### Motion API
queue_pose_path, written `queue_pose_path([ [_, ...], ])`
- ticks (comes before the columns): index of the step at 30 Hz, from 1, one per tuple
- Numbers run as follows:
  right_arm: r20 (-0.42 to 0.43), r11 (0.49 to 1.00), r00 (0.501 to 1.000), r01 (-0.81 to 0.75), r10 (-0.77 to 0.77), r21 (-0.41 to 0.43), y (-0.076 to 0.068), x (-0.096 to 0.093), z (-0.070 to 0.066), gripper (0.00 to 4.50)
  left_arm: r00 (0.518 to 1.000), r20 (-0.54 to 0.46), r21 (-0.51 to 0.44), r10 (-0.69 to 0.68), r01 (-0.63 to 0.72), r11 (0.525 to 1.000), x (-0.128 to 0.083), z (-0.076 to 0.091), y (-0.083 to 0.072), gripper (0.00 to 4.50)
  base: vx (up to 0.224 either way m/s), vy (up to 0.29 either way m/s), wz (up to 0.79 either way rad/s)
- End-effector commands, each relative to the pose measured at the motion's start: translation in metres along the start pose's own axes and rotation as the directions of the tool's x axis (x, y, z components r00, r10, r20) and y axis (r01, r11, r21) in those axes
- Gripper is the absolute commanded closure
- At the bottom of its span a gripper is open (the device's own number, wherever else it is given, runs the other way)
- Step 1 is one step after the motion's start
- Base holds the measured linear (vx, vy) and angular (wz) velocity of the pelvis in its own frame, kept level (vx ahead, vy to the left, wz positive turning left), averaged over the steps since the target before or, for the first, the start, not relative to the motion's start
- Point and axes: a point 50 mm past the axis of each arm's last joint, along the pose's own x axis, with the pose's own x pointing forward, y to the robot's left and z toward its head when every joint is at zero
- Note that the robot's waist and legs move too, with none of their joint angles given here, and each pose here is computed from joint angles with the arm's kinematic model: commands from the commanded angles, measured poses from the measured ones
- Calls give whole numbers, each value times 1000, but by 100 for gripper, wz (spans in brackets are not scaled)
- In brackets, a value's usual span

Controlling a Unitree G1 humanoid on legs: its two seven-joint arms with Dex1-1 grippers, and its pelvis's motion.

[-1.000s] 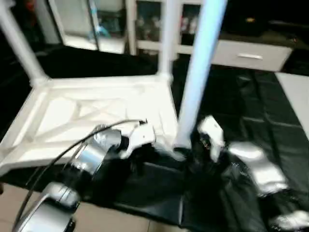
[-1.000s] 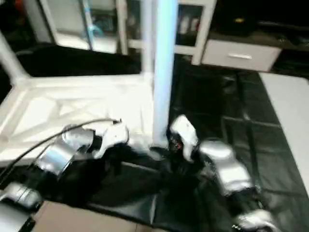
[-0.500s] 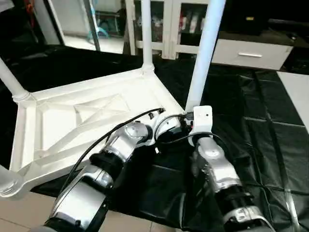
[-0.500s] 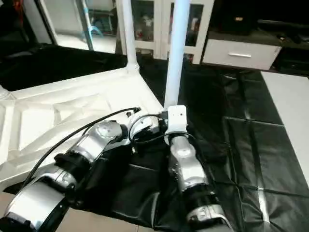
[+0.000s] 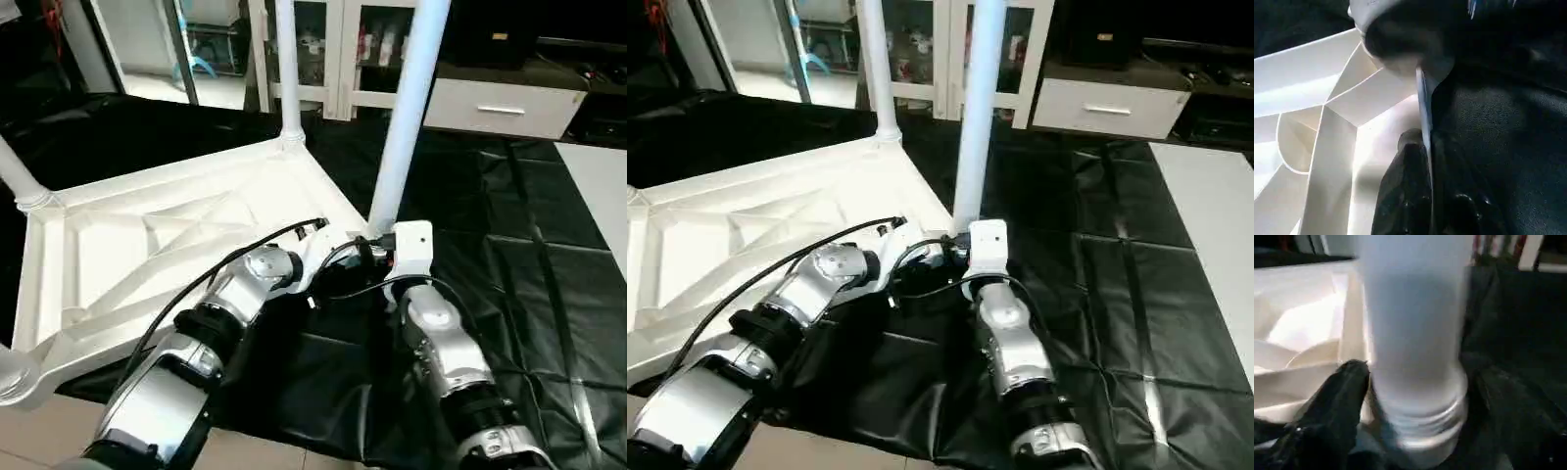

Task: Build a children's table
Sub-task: Rotate leg to tighten

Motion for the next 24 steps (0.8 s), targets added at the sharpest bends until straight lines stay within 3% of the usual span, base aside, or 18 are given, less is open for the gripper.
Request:
queue_pose_path([
  [1, 8, 996, 996, -93, 93, -7, -3, -3, 5, 37, 998, 23, -36, -55, 56, 998, -4, -15, -10, 450, 0, 0, 0],
  [6, -31, 939, 941, -337, 336, -71, -9, -14, 12, 5, 983, 22, -20, -184, 184, 983, -12, -21, -18, 450, 0, 0, 0],
  [7, -77, 880, 890, -457, 450, -128, -12, -22, 14, 5, 970, 8, -8, -243, 243, 970, -17, -26, -21, 450, 0, 0, 0],
  [8, -83, 873, 883, -469, 462, -135, -13, -23, 14, 5, 969, 6, -6, -249, 249, 969, -18, -26, -21, 450, 0, 0, 0],
  [11, -166, 757, 775, -631, 609, -169, -18, -39, 13, 5, 945, -1, -6, -328, 328, 945, -25, -30, -27, 450, 0, 0, 0],
  [12, -168, 754, 773, -635, 612, -169, -18, -39, 13, 5, 944, -1, -6, -331, 331, 944, -25, -30, -27, 450, 0, 0, 0],
  [13, -216, 677, 696, -717, 685, -165, -22, -49, 14, 5, 915, 5, -6, -404, 404, 915, -30, -30, -33, 450, 0, 0, 0],
  [14, -234, 643, 666, -746, 709, -173, -24, -53, 16, 5, 888, 9, -13, -459, 459, 888, -33, -30, -37, 450, 0, 0, 0],
  [17, -241, 635, 658, -753, 714, -176, -26, -54, 17, 5, 864, 6, -22, -504, 504, 864, -37, -30, -41, 450, 0, 0, 0],
  [18, -252, 608, 628, -778, 737, -158, -25, -56, 20, 5, 844, -9, -31, -536, 535, 844, -40, -30, -45, 450, 0, 0, 0],
  [19, -252, 608, 628, -778, 737, -158, -25, -56, 20, 5, 844, -9, -31, -536, 535, 844, -40, -30, -45, 450, 0, 0, 0],
  [20, -288, 563, 581, -813, 761, -149, -23, -60, 18, 5, 829, -16, -40, -559, 558, 829, -42, -31, -47, 450, 0, 0, 0],
  [24, -336, 541, 564, -824, 755, -168, -22, -61, 13, 5, 836, -12, -35, -549, 548, 836, -42, -30, -47, 450, 0, 0, 0],
])
